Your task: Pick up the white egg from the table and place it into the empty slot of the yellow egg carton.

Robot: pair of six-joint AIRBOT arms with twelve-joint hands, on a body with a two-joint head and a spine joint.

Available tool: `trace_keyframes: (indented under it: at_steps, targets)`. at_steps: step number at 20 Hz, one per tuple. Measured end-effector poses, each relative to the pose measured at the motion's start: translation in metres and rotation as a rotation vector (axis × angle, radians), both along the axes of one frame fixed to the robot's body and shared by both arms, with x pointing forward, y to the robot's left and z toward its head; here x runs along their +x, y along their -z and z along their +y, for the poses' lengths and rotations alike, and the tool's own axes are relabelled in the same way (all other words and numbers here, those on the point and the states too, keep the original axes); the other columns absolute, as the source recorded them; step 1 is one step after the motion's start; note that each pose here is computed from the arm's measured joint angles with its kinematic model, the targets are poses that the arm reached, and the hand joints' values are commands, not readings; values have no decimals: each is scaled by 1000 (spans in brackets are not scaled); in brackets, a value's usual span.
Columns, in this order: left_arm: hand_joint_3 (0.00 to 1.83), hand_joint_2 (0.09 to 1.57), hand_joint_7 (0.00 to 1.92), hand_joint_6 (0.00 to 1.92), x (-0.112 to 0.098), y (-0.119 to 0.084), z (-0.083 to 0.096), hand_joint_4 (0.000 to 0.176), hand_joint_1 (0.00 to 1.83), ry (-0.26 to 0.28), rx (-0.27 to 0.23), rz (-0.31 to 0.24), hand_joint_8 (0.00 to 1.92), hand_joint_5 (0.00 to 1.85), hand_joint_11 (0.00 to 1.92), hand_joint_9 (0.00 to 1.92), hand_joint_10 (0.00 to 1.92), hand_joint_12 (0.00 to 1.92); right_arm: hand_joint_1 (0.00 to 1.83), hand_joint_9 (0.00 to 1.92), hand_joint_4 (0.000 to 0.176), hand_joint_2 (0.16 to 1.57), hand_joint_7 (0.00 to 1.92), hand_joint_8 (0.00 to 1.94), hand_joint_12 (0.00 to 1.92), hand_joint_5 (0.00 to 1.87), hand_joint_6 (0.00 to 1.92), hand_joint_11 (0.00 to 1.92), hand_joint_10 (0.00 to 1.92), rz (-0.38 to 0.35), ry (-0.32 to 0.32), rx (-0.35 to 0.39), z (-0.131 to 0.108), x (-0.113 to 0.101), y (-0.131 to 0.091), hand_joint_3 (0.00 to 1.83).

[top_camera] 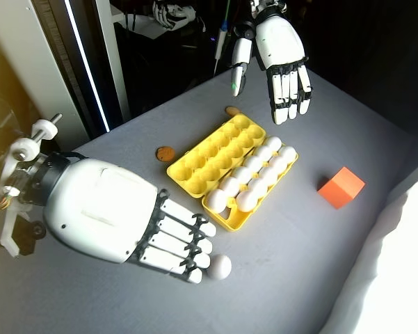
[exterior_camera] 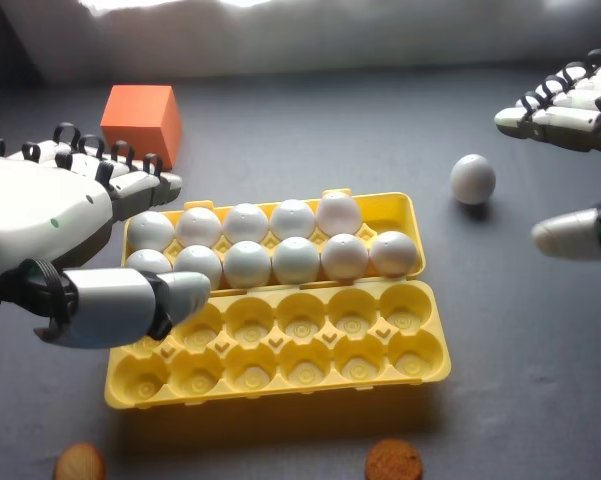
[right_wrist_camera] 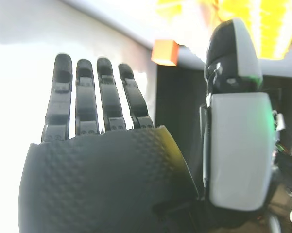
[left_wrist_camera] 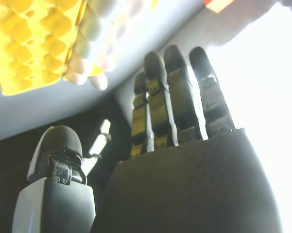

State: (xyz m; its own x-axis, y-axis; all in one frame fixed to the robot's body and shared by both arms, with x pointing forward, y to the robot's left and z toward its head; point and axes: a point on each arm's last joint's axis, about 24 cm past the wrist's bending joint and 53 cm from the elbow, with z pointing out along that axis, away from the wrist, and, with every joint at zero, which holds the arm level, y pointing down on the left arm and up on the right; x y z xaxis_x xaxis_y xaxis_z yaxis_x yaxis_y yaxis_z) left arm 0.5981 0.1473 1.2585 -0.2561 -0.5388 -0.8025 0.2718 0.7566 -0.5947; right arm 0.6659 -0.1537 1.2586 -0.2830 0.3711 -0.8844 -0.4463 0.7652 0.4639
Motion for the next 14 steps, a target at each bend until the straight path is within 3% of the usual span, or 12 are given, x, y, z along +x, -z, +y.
trace_keyframes:
  at_steps: [3, 6, 7, 8, 10, 14]
  targets:
    - [12, 1206, 157, 1, 0, 0, 0, 0, 0, -1, -3, 3, 3, 116, 0, 147, 3, 309, 47, 41, 0, 1078, 44, 1, 240, 24, 1, 0, 0, 37, 31, 1, -11, 15, 11, 0]
    - [5, 1197, 201, 7, 1, 0, 1, 0, 0, -1, -1, 2, 10, 157, 0, 189, 10, 362, 102, 50, 0, 1038, 60, 7, 237, 36, 6, 0, 4, 78, 62, 51, -22, 31, 12, 0]
    - [1, 1191, 184, 0, 1, 0, 1, 0, 0, -3, 0, 1, 0, 147, 0, 184, 5, 378, 535, 64, 0, 975, 64, 4, 337, 57, 7, 0, 6, 79, 67, 60, -23, 35, 9, 0]
    - [1, 1193, 181, 4, 3, 0, 3, 0, 0, -7, 1, 0, 0, 149, 0, 181, 2, 348, 653, 77, 0, 953, 67, 6, 469, 48, 5, 0, 9, 78, 69, 79, -22, 39, 5, 0]
    - [0, 1191, 173, 2, 3, 0, 5, 0, 0, -11, 2, -3, 1, 146, 0, 174, 1, 326, 841, 43, 0, 966, 36, 2, 352, 20, 2, 0, 2, 67, 62, 97, -16, 46, -5, 0]
    - [2, 1195, 181, 0, 3, 0, 3, 0, 0, -3, 7, -4, 3, 151, 0, 178, 2, 375, 1131, 96, 0, 1000, 62, 4, 629, 62, 10, 0, 12, 155, 64, 171, -7, 64, 2, 6]
